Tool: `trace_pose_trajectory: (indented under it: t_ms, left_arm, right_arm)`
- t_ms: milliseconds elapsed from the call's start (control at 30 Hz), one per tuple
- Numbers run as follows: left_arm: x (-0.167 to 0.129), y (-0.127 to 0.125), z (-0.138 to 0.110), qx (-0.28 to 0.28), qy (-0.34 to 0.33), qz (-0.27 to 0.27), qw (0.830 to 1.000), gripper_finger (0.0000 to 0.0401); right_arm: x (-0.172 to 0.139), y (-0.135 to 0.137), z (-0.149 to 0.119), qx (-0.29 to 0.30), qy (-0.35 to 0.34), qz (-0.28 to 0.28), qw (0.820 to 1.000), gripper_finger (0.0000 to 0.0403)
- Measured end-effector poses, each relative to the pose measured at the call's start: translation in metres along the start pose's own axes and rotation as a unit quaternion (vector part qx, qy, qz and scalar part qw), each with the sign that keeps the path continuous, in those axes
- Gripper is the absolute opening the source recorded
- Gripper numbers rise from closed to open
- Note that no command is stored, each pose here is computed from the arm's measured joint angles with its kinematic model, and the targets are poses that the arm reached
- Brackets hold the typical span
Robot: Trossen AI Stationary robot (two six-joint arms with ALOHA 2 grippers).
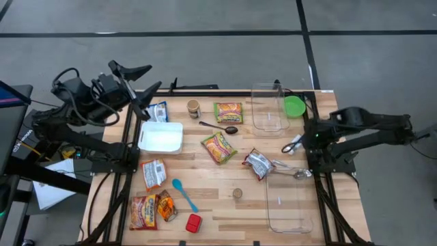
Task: Pick & Place Food Item
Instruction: Put the white seasoning bottle into the top transparent bin
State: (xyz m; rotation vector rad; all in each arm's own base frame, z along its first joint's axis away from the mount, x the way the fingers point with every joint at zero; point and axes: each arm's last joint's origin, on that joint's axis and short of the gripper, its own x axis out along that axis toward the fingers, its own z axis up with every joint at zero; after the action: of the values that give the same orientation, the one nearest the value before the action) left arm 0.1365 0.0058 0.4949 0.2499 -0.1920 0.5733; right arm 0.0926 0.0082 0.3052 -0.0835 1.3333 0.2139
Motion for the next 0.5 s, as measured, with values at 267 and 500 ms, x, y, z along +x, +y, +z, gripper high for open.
trace_pose_trajectory:
  t_ms: [267, 500]
  left_arm:
    - [0.006, -0.005, -0.003, 0.005, 0.006, -0.003, 1.000, 0.0260]
    - [0.009, -0.009, -0.005, 0.003, 0.011, -0.005, 1.000, 0.0260]
  right_arm:
    - [0.047, 0.000, 0.000, -0.124, 0.033, -0.046, 0.991, 0.0317]
    - [0.075, -0.003, 0.011, -0.168, 0.029, -0.087, 0.981, 0.0317]
